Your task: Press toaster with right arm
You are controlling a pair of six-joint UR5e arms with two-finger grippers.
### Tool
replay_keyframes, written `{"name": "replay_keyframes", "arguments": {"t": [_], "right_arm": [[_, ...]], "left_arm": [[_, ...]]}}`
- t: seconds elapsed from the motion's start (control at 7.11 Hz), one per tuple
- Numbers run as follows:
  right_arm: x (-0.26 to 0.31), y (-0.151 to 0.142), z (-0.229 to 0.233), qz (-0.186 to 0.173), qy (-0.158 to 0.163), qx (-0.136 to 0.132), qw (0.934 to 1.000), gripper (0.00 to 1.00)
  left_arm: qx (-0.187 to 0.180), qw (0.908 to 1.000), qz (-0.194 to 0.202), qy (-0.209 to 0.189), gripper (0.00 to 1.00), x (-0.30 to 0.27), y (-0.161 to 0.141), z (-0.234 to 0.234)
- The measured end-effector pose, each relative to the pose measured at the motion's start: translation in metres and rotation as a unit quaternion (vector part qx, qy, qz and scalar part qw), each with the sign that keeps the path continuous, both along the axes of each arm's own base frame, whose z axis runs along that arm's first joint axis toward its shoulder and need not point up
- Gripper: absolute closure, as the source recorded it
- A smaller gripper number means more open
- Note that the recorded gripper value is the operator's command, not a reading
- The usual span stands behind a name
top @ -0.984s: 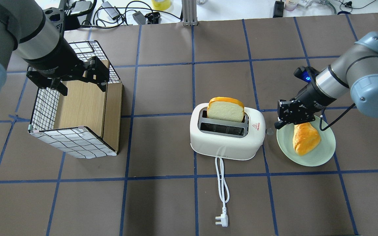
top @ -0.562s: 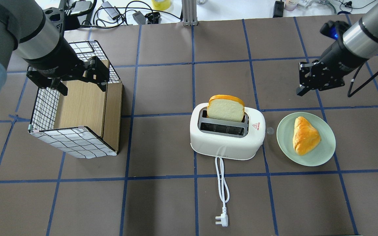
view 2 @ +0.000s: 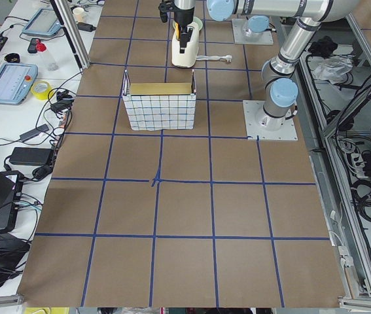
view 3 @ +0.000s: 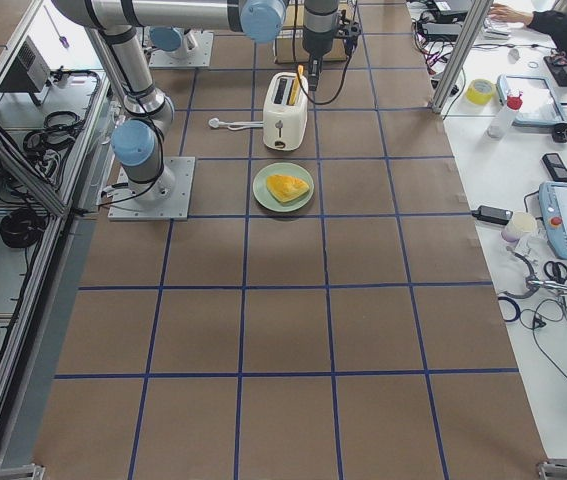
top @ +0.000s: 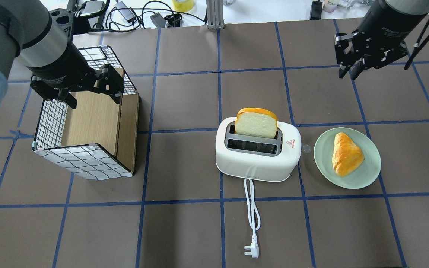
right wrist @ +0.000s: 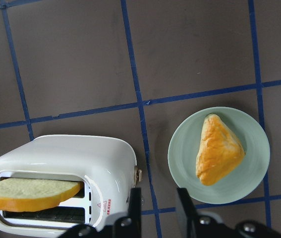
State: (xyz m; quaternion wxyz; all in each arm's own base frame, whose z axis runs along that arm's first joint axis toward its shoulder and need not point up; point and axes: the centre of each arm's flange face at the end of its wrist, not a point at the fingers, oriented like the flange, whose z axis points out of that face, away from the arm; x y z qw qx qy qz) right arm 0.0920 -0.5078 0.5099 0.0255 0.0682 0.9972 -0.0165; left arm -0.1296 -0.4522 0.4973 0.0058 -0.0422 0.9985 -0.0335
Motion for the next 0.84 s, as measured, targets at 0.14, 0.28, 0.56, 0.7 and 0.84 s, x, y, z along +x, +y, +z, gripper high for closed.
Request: {"name": "replay_keyframes", "arguments": {"t": [0.14,0.28,0.56,0.7,0.84], "right_arm": [[0.015,-0.001,0.008,0.009,0.009,-0.020,0.9997,0.00],[0.022,-0.001,0.011,0.014,0.009,-0.030,0.9994,0.00],[0.027,-0.001,0.012,0.021,0.006,-0.035,0.9992,0.00],[0.028,-0.001,0.011,0.023,0.004,-0.035,0.9991,0.00],[0.028,-0.001,0.011,0.025,0.000,-0.035,0.9991,0.00]], "left_arm": [[0.000,1.0000,0.000,0.000,0.00,0.000,0.000,0.000],[0.000,1.0000,0.000,0.000,0.00,0.000,0.000,0.000],[0.000,1.0000,0.000,0.000,0.00,0.000,0.000,0.000],[0.000,1.0000,0.000,0.000,0.00,0.000,0.000,0.000],[0.000,1.0000,0.000,0.000,0.00,0.000,0.000,0.000]]}}
